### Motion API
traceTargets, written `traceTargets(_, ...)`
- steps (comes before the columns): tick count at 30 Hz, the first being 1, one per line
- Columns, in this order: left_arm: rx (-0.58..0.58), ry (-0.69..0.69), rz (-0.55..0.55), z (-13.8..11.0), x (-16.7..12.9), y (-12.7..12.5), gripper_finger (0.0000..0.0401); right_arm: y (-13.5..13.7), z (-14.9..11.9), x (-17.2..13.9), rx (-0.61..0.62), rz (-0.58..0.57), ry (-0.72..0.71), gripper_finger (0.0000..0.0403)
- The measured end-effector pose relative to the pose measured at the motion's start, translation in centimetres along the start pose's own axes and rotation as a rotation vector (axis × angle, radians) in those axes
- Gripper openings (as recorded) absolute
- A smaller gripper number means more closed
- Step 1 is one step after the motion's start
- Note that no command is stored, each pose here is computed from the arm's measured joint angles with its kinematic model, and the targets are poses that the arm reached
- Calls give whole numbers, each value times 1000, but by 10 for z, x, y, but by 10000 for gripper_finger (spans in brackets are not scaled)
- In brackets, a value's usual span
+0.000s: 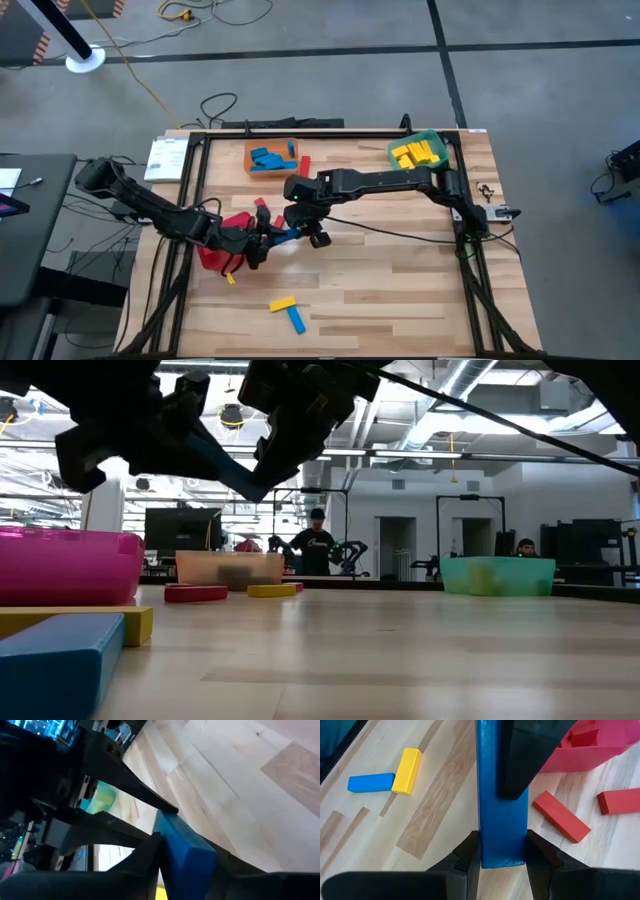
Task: Sort blocks
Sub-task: Put the blue block into the orange bin
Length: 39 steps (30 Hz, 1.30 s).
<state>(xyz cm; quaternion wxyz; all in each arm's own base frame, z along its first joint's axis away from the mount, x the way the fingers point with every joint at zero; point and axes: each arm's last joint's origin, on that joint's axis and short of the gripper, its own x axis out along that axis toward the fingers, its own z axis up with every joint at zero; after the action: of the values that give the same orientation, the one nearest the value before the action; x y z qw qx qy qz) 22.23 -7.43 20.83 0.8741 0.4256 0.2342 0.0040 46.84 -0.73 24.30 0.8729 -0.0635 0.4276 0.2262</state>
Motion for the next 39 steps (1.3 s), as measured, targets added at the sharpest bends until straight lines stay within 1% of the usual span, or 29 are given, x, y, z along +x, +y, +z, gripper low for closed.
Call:
traceTargets(3, -10, 0, -1, 1, 0, 1, 87, -1, -1, -1, 3, -1, 0, 133)
traceTargets(7, -20, 7, 19, 1, -1, 2, 84, -2, 0, -1, 2, -2, -3, 133)
traceTargets(12, -5, 14, 28, 0, -1, 3, 70, -2, -1, -1, 3, -2, -2, 133)
traceTargets(15, -1, 16, 31, 0, -1, 3, 62, -4, -1, -2, 8, -10, 3, 140)
traceTargets(19, 4, 65, 70, -4, 1, 7, 59, -10, -6, -5, 38, -77, 50, 164)
traceTargets(22, 3, 137, 134, -11, 4, 13, 59, -17, -16, -9, 107, -163, 143, 189)
traceTargets(24, -15, 200, 187, -18, 8, 21, 58, -22, -23, -11, 166, -192, 199, 205)
traceTargets(26, -39, 266, 224, -28, 13, 29, 58, -26, -30, -15, 234, -197, 238, 218)
traceTargets(30, -134, 377, 303, -53, 22, 51, 58, -28, -38, -18, 327, -198, 295, 227)
traceTargets(35, -271, 482, 361, -91, 28, 80, 58, -21, -38, -16, 327, -189, 326, 226)
traceTargets(39, -400, 518, 343, -122, 28, 97, 58, -14, -35, -13, 313, -179, 330, 225)
